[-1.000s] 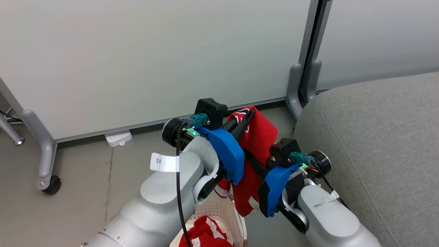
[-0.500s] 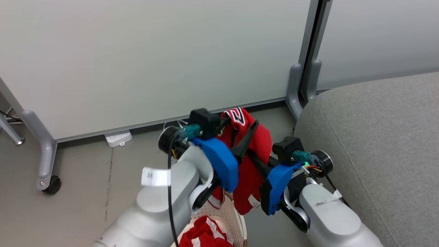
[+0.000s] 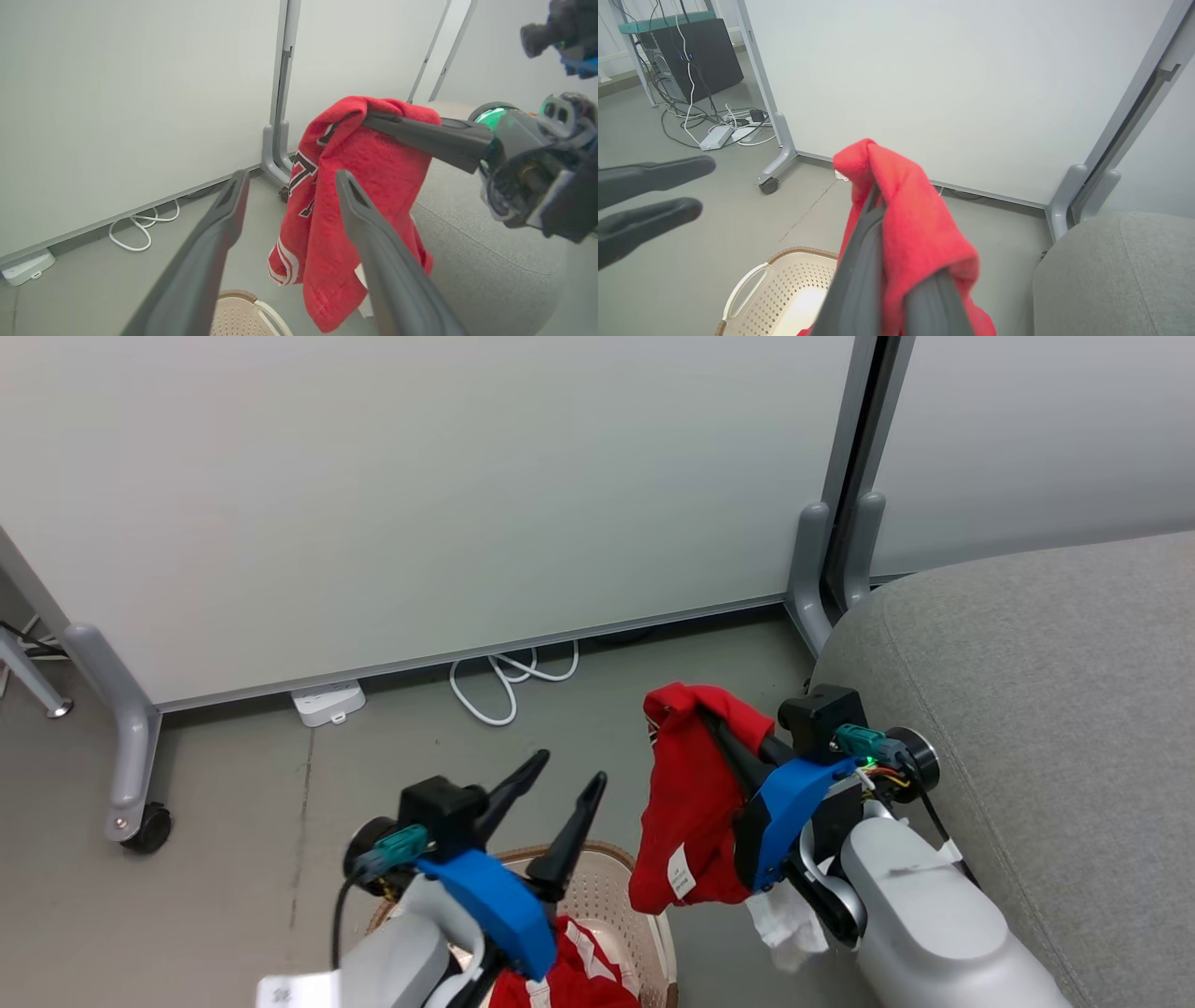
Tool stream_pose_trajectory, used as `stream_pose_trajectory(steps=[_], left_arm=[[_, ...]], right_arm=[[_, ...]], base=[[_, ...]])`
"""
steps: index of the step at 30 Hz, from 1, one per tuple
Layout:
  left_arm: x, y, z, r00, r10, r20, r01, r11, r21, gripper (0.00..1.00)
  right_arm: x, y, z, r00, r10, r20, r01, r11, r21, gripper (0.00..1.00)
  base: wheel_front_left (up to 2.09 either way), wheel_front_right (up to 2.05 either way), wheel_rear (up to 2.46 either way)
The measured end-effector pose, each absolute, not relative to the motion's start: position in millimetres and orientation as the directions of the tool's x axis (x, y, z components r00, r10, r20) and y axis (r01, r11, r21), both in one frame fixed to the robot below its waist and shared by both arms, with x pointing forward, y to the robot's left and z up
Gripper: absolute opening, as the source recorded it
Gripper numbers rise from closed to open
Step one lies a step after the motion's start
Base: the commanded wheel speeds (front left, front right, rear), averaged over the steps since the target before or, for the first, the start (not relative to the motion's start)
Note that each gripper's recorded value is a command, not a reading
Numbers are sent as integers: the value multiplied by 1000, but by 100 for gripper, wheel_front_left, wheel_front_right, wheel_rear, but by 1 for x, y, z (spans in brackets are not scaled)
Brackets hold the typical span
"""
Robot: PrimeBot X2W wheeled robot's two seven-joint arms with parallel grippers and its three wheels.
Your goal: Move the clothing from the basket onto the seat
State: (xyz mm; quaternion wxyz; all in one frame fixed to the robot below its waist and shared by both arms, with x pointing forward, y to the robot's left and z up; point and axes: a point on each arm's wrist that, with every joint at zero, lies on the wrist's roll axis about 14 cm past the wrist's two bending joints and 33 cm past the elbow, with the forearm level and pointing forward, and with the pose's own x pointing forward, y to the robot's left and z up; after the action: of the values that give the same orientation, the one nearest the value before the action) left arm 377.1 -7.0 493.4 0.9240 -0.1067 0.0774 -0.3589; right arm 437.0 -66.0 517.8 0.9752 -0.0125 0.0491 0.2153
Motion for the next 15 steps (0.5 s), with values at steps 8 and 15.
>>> stream_pose_trajectory(steps=[8, 15], left_arm=[[372, 31, 510, 812, -583, 36, 572, 782, -248, 100], [364, 56, 504, 863, -504, 44, 499, 834, -237, 100]], right_arm=[[442, -70, 520, 908, 407, -94, -410, 912, -9, 0], [443, -72, 522, 911, 402, -91, -404, 915, -10, 0]], base=[[0, 0, 0], [0, 0, 0]])
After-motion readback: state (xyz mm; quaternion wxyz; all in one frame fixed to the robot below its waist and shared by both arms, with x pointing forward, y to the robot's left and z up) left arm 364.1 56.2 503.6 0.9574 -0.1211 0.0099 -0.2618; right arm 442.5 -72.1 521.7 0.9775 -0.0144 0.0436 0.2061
